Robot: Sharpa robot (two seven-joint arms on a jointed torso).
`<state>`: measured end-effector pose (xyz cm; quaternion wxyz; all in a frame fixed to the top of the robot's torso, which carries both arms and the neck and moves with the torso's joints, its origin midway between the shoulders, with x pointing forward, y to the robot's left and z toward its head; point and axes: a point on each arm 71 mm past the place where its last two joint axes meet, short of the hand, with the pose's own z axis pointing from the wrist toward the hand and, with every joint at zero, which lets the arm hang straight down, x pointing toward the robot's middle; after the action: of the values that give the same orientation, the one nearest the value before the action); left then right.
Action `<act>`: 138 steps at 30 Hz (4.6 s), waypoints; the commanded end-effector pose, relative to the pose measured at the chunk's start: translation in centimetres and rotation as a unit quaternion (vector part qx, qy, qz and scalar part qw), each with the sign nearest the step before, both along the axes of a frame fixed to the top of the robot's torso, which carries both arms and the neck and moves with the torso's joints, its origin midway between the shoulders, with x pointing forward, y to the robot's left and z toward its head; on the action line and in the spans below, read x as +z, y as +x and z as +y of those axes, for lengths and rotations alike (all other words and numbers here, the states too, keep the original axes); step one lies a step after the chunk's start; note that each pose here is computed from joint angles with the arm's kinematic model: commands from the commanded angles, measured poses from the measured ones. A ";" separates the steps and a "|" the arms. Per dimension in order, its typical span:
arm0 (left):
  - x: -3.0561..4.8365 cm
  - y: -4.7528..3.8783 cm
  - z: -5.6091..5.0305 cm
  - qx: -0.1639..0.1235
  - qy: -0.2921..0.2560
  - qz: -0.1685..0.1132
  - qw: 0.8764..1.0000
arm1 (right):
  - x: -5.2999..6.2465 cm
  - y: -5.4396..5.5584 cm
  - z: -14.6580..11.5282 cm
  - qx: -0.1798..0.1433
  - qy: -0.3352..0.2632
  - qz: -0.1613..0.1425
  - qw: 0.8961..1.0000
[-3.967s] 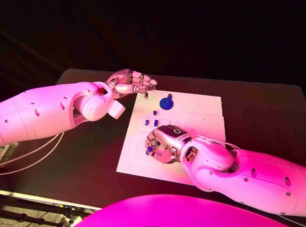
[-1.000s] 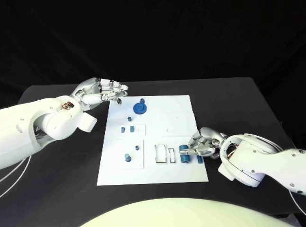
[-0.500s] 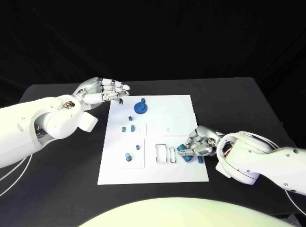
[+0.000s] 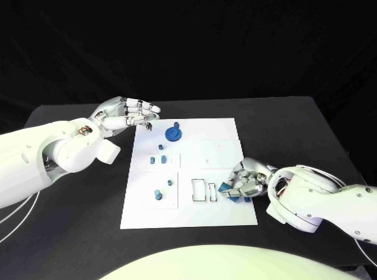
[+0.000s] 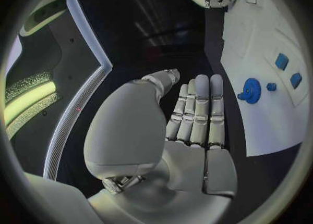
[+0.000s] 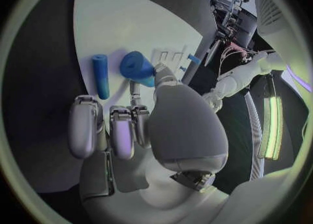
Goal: Assemble the parts on the task board
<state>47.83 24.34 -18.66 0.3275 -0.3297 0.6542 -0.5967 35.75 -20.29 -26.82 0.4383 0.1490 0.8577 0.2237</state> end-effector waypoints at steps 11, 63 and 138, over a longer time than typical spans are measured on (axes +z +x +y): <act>0.11 -0.04 -0.4 -0.011 -0.011 -0.001 1.000 | 1.9 0.3 1.9 -0.007 0.050 0.026 0.998; 0.11 -0.15 -0.3 -0.017 -0.012 0.002 1.000 | 0.2 1.5 5.9 0.043 0.013 -0.002 0.999; 0.06 -0.18 0.3 -0.009 -0.011 0.003 1.000 | -1.8 -1.8 -4.0 0.010 -0.085 -0.056 0.995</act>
<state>47.74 24.84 -18.71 0.3230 -0.3315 0.6548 -0.5975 34.15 -24.24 -28.11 0.4965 0.1075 0.8436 0.1741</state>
